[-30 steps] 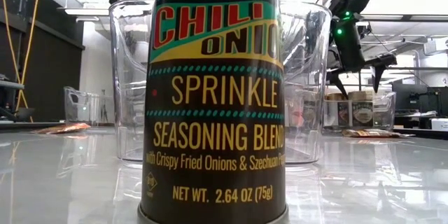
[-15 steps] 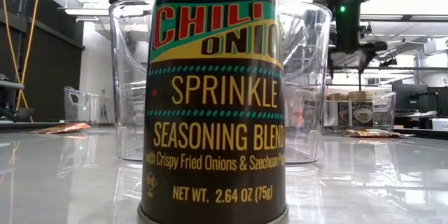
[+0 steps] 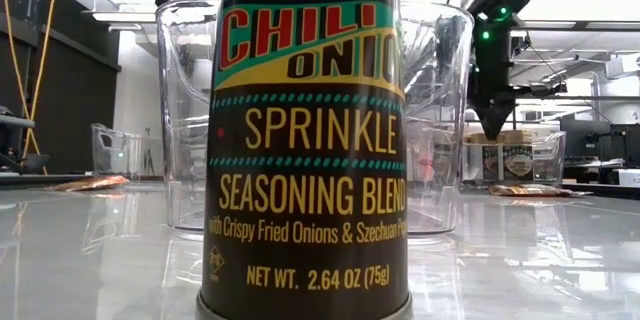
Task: Sort spices by type
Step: Put the brown seasoning bottle into the transparent bin in front of the other brown seasoning bottles
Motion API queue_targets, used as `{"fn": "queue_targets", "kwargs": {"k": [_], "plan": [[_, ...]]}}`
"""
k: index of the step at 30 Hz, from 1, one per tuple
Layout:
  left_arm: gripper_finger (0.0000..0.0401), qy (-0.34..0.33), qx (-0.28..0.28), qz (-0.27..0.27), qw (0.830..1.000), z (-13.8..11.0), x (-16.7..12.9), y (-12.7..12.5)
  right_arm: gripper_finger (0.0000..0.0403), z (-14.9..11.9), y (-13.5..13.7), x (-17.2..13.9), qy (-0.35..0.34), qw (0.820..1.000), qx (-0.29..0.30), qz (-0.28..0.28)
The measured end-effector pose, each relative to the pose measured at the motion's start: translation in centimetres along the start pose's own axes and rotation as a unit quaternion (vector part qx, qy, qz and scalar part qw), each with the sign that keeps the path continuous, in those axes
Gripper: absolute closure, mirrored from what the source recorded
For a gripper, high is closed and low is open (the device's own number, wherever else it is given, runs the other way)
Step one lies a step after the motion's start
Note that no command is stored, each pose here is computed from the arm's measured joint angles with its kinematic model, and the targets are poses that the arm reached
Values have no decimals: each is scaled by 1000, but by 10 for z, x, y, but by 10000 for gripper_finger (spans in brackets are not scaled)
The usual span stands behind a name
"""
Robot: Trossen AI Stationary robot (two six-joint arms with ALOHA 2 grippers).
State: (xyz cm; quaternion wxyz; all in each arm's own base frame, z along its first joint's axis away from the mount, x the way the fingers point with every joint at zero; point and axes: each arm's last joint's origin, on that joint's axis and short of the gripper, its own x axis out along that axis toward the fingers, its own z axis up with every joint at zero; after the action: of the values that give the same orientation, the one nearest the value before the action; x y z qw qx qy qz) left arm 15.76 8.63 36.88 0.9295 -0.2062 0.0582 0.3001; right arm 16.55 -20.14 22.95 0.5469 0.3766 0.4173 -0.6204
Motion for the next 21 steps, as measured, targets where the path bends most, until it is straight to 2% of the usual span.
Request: {"fn": "queue_targets", "kwargs": {"k": [6, 9, 17, 21], "plan": [[401, 0, 0, 1, 1000, 0, 0, 0, 399, -11, -6, 14, -3, 999, 7, -45], [401, -1, -1, 3, 1000, 0, 0, 0, 394, -13, -7, 16, -3, 999, 16, -51], [401, -7, 0, 18, 1000, 0, 0, 1, 399, -15, -8, 5, -30, 999, 19, -42], [401, -9, 4, 24, 1000, 0, 0, 1, 401, -19, -11, -15, -53, 998, 21, 0]]}}
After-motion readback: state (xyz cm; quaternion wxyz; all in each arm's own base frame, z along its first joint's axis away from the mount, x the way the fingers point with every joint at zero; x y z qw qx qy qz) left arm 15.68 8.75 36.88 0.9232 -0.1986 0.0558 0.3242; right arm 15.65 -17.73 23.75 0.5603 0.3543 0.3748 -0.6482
